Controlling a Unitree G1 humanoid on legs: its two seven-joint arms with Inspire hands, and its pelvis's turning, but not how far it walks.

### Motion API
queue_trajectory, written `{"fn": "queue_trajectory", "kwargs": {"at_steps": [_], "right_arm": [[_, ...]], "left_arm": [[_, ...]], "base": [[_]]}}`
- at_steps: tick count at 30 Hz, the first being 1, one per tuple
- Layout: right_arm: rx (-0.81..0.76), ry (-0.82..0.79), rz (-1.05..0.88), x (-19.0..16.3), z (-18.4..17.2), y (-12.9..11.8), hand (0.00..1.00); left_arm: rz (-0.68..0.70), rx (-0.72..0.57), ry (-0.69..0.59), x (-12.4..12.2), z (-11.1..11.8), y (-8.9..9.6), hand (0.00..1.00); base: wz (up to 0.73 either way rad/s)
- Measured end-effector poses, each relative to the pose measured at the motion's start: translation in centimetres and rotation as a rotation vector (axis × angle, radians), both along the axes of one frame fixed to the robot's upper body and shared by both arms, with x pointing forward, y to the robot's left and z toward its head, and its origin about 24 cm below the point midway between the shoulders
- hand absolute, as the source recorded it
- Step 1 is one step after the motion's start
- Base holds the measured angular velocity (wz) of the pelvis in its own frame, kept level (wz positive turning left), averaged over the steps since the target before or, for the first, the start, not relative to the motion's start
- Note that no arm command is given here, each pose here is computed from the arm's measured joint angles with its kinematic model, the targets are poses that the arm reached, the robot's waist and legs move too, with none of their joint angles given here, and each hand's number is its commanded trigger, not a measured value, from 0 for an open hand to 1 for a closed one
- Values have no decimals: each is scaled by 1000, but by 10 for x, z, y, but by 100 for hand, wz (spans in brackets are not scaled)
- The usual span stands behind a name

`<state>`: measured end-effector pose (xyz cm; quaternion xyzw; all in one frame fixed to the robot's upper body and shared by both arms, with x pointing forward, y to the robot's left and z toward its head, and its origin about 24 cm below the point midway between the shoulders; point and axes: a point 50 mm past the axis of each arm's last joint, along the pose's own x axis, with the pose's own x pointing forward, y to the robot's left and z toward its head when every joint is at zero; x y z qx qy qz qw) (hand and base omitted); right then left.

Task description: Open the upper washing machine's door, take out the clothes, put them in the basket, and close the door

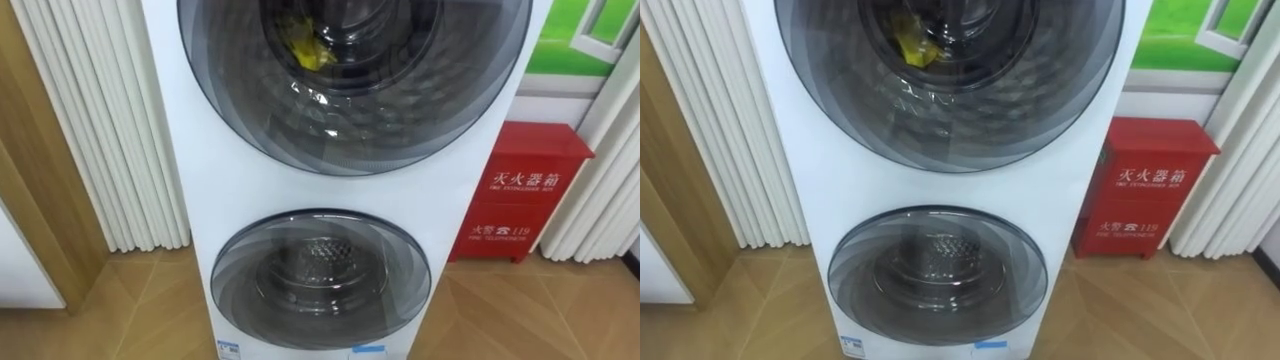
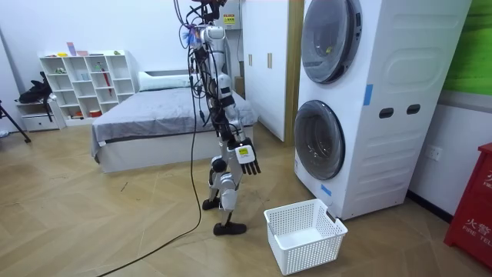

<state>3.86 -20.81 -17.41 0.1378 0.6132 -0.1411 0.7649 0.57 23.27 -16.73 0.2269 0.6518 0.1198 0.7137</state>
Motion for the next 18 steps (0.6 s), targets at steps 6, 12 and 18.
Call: {"fn": "queue_trajectory", "kwargs": {"at_steps": [6,12,18], "right_arm": [[-47,-207,-38,65,17,-14,0],[-138,-605,-68,167,79,-40,0],[-253,-840,-63,237,145,-57,0]], "left_arm": [[18,-14,-29,8,1,5,0],[6,18,-60,17,5,18,0],[1,7,-45,18,5,20,0]], "base": [[0],[0],[-4]]}}
